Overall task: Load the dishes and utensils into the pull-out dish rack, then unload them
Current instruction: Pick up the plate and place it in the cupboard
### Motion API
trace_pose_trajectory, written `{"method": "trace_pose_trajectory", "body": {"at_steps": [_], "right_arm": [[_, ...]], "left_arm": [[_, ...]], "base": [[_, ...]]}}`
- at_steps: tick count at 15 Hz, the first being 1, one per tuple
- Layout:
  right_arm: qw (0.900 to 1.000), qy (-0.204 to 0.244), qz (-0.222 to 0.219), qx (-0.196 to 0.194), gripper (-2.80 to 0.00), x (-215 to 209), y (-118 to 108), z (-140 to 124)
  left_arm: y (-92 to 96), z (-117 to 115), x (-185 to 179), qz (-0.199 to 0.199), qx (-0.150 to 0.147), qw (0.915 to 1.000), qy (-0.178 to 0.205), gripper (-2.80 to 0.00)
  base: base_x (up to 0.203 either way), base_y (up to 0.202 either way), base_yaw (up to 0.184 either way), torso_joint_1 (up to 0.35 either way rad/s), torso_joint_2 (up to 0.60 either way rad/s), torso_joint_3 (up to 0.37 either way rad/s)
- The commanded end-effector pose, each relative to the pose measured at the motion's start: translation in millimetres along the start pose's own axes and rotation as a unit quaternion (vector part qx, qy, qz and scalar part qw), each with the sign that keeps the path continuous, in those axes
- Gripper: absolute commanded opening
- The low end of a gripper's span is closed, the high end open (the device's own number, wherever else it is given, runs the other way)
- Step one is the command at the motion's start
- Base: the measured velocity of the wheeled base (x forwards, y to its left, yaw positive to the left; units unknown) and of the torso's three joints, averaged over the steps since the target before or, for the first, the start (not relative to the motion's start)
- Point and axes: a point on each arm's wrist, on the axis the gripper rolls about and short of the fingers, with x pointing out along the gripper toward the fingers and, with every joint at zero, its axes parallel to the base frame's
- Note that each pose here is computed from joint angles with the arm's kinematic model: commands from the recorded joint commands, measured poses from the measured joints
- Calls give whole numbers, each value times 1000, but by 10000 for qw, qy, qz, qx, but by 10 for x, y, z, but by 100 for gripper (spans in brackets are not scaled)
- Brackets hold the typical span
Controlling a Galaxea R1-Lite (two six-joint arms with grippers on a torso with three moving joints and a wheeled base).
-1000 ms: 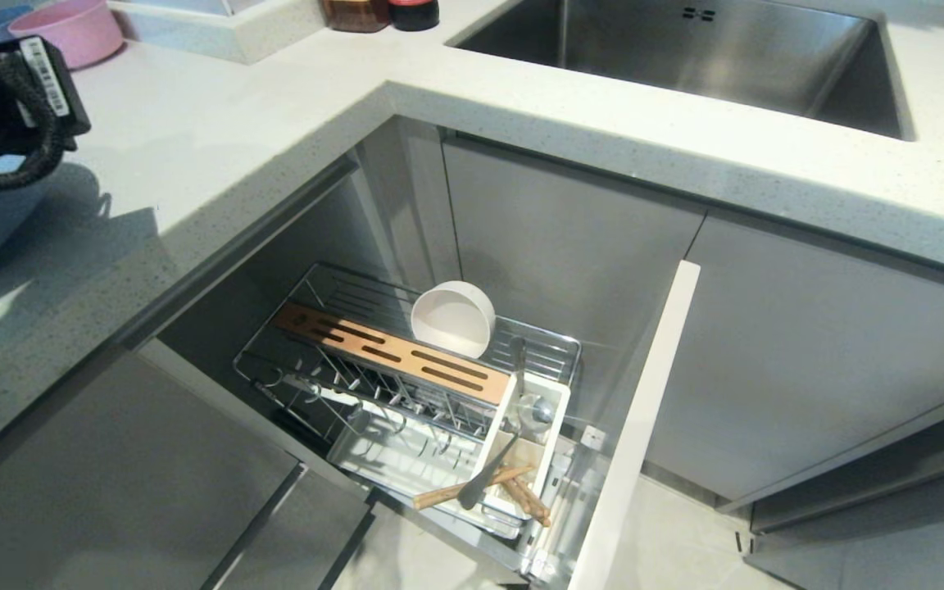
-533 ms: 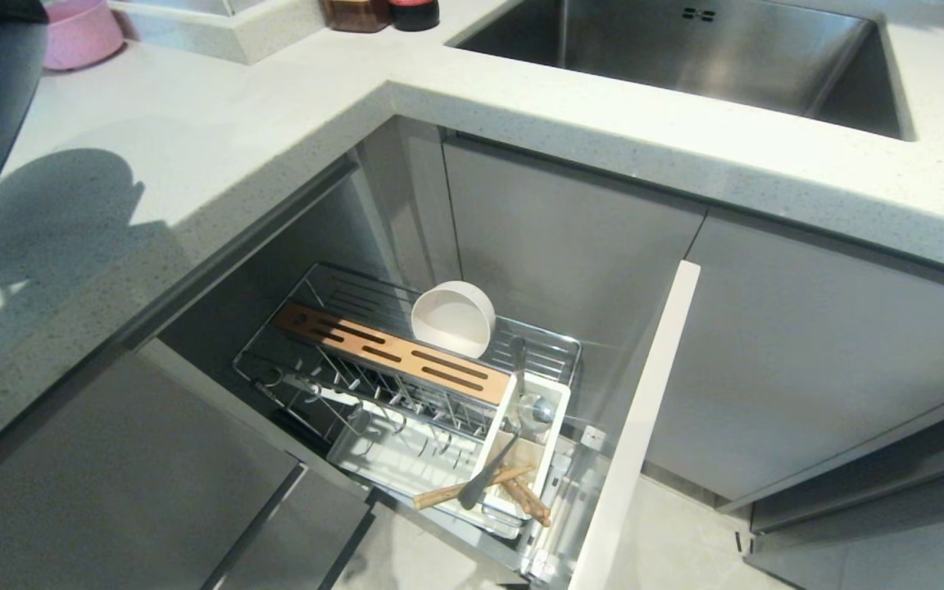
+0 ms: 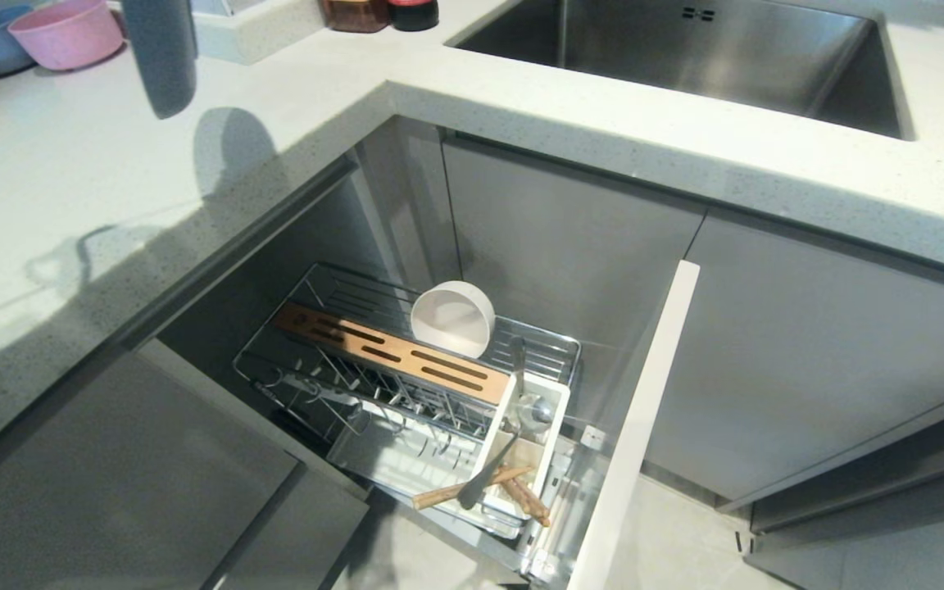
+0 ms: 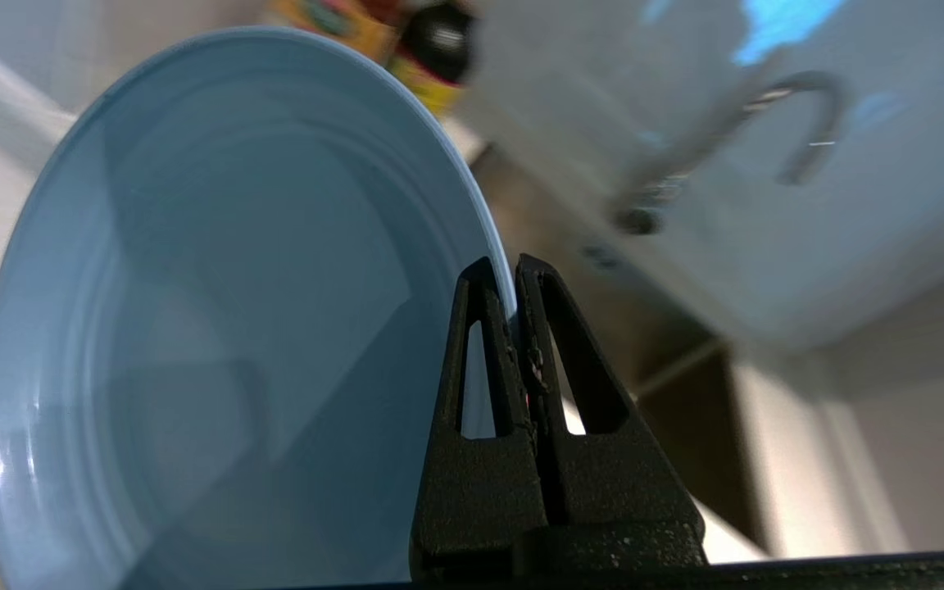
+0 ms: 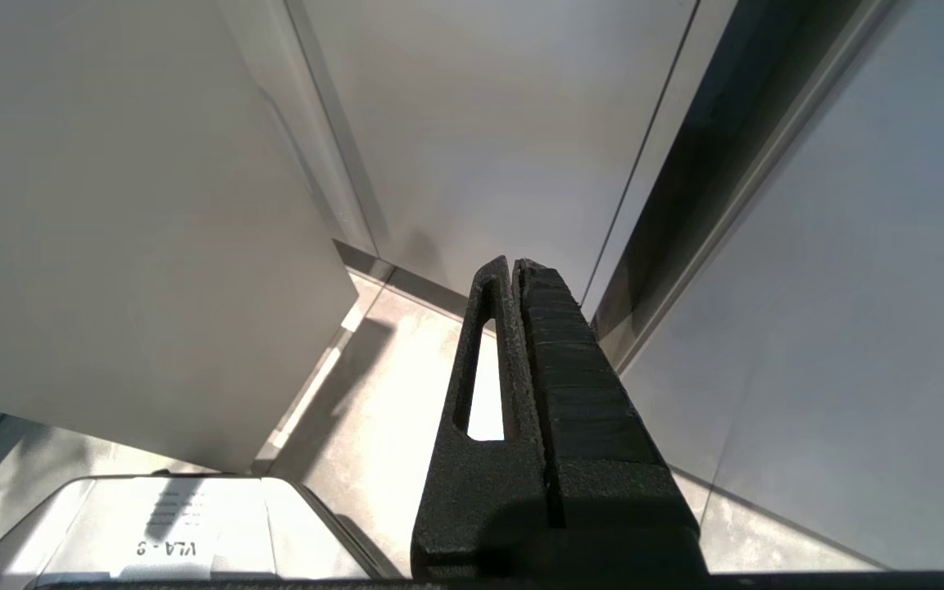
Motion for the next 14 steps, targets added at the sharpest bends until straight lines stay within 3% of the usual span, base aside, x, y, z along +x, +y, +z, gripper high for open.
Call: {"method": "trace_pose_trajectory", "body": {"at_steps": [1,5,10,12,14], "right_arm": [[10000,12,1,0,-280,2,0,-4],[10000,12,1,0,-280,2,0,-4],[10000,7,1,0,-280,1,0,-1],[10000,12,1,0,-280,2,0,-4],[10000,12,1,0,-280,2,0,-4]], "left_arm": [[-201,-236,31,-371,-340,9987,-22,-280],[-457,-791,94,-679,-948,9927,-318,-280],[-560,-1509,163,333,-1287,9895,-560,-280],[-642,-1680,97,592,-1537,9845,-607,-280],[-647,-1906,53,684,-1485,9852,-520,-280]], "base": [[0,0,0,0,0,0],[0,0,0,0,0,0],[0,0,0,0,0,0],[0,0,0,0,0,0],[0,0,0,0,0,0]]}}
